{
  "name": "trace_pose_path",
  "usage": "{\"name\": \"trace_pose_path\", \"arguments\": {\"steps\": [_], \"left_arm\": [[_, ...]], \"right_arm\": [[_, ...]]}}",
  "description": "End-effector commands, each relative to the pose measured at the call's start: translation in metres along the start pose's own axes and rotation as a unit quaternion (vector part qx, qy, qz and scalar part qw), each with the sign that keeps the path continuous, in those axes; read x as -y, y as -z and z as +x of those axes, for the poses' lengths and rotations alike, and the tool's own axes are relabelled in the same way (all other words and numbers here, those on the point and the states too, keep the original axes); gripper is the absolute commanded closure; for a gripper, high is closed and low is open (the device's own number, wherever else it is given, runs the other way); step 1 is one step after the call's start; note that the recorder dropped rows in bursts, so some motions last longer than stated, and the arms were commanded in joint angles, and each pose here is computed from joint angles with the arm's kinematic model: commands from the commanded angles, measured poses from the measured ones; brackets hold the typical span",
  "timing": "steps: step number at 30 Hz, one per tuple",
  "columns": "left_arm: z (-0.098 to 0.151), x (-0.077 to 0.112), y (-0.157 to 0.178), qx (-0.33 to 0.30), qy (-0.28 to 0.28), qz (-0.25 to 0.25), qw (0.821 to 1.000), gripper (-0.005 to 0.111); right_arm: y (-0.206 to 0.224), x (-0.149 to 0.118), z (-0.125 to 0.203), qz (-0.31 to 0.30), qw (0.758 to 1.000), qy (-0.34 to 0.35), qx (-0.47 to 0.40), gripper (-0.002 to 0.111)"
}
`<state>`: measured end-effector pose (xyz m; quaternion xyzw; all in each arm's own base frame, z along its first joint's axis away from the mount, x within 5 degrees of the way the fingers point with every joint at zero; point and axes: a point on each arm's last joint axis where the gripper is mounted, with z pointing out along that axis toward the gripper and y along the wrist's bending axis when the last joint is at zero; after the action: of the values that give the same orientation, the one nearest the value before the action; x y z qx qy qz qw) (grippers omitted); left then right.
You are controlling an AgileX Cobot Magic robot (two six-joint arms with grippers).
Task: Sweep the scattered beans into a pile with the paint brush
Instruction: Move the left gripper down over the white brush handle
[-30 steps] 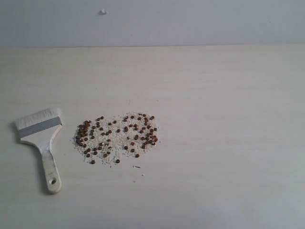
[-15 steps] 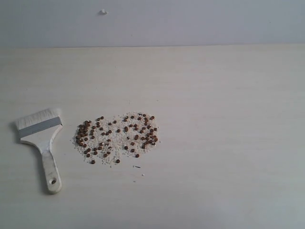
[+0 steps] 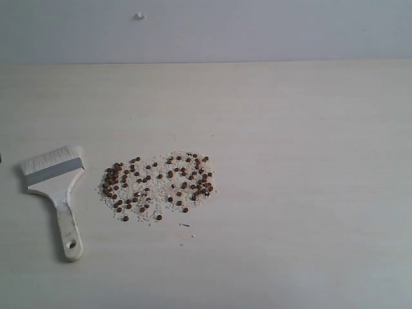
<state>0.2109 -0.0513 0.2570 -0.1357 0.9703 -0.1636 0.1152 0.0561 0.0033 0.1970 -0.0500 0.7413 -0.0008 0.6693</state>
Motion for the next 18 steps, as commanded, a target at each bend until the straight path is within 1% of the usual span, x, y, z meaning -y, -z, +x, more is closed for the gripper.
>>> {"name": "trace_pose_path", "arguments": {"steps": [1, 4, 8, 11, 15, 18], "left_arm": [[0.003, 0.016, -0.008, 0.019, -0.029, 0.007, 0.999, 0.039], [0.008, 0.026, -0.022, 0.004, -0.039, -0.014, 0.999, 0.039], [0.011, 0.034, -0.046, -0.003, -0.042, -0.066, 0.997, 0.039], [0.013, 0.038, -0.067, -0.01, -0.034, -0.105, 0.994, 0.039], [0.015, 0.047, -0.097, -0.013, -0.05, -0.113, 0.992, 0.039], [0.016, 0.049, -0.116, -0.021, -0.049, -0.119, 0.991, 0.039]], "right_arm": [[0.0, 0.0, 0.0, 0.004, 1.0, 0.004, 0.008, 0.108], [0.0, 0.0, 0.0, 0.004, 1.0, 0.004, 0.008, 0.108], [0.0, 0.0, 0.0, 0.004, 1.0, 0.004, 0.008, 0.108], [0.0, 0.0, 0.0, 0.004, 1.0, 0.004, 0.008, 0.108], [0.0, 0.0, 0.0, 0.004, 1.0, 0.004, 0.008, 0.108], [0.0, 0.0, 0.0, 0.004, 1.0, 0.004, 0.008, 0.108]]}}
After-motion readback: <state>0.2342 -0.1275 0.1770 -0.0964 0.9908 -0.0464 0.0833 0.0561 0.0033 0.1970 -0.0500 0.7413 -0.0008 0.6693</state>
